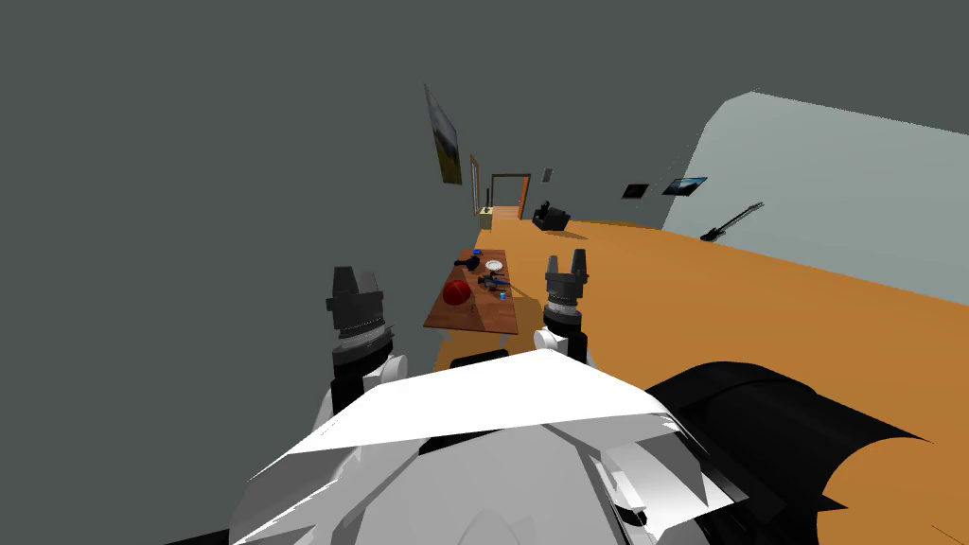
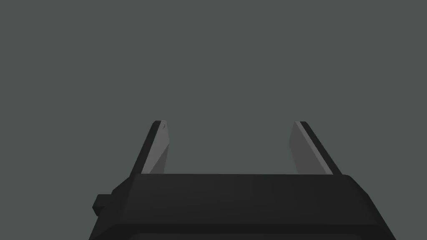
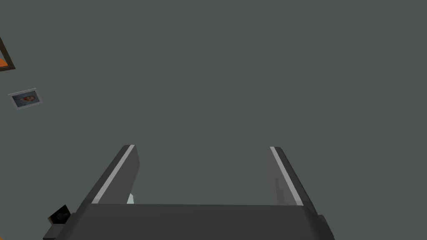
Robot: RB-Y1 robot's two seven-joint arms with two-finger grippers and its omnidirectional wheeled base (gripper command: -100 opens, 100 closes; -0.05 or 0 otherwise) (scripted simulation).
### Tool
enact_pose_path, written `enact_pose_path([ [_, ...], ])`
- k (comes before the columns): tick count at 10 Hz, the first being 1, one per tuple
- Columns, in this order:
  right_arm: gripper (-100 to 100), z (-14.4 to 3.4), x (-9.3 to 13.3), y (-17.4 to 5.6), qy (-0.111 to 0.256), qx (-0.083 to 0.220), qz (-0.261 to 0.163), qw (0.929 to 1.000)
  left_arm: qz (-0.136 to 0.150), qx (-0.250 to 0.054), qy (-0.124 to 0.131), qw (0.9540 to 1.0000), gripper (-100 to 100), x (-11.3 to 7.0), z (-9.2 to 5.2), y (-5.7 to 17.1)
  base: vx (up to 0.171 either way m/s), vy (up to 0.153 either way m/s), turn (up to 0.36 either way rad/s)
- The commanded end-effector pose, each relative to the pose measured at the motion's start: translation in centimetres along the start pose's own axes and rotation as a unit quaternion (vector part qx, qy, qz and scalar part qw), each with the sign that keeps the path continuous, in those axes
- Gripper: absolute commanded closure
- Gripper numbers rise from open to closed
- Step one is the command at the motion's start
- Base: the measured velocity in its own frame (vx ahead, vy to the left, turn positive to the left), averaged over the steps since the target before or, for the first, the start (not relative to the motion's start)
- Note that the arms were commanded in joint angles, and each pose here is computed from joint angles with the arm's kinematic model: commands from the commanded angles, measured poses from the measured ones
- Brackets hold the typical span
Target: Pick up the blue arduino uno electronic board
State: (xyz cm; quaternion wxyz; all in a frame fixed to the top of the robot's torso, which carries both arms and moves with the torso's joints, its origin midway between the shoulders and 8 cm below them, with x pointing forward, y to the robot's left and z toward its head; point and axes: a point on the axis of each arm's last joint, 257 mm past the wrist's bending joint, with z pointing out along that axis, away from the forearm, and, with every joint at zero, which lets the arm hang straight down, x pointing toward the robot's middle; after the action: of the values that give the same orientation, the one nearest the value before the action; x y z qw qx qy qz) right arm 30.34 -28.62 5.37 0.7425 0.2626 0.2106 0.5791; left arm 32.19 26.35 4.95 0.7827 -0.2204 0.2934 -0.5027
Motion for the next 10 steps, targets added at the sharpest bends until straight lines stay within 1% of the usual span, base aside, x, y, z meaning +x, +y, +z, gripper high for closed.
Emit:
enact_pose_path([
  [1, 0, 0.0, 0.0, 0.0, 0.000, 0.000, 0.000, 1.0000, -0.004, -0.010, 0.021, 0.9997, -100, 1.0, -0.3, 1.0, -0.030, 0.018, -0.226],
  [3, 0, 0.0, 0.0, 0.0, 0.000, 0.000, 0.000, 1.0000, -0.011, -0.028, 0.047, 0.9984, -100, 2.4, -0.9, 2.7, -0.079, 0.059, -0.241],
  [5, 0, 0.0, 0.0, 0.0, 0.000, 0.000, 0.000, 1.0000, -0.021, -0.055, 0.077, 0.9953, -100, 4.0, -1.8, 5.0, -0.119, 0.051, -0.287],
  [6, 0, 0.0, 0.0, 0.0, 0.000, 0.000, 0.000, 1.0000, -0.026, -0.071, 0.093, 0.9928, -100, 4.9, -2.4, 6.4, -0.119, 0.075, -0.360],
  [8, 0, 0.0, 0.0, 0.0, 0.000, 0.000, 0.000, 1.0000, -0.037, -0.103, 0.126, 0.9860, -100, 6.7, -3.6, 9.1, -0.111, 0.058, -0.374],
  [9, 0, 0.0, 0.0, 0.0, 0.000, 0.000, 0.000, 1.0000, -0.042, -0.129, 0.145, 0.9802, -100, 7.8, -4.8, 11.2, -0.103, 0.045, -0.369],
  [10, 0, 0.0, 0.0, 0.0, 0.000, 0.000, 0.000, 1.0000, -0.042, -0.133, 0.146, 0.9795, -100, 7.8, -5.1, 11.5, -0.072, 0.039, -0.194],
])
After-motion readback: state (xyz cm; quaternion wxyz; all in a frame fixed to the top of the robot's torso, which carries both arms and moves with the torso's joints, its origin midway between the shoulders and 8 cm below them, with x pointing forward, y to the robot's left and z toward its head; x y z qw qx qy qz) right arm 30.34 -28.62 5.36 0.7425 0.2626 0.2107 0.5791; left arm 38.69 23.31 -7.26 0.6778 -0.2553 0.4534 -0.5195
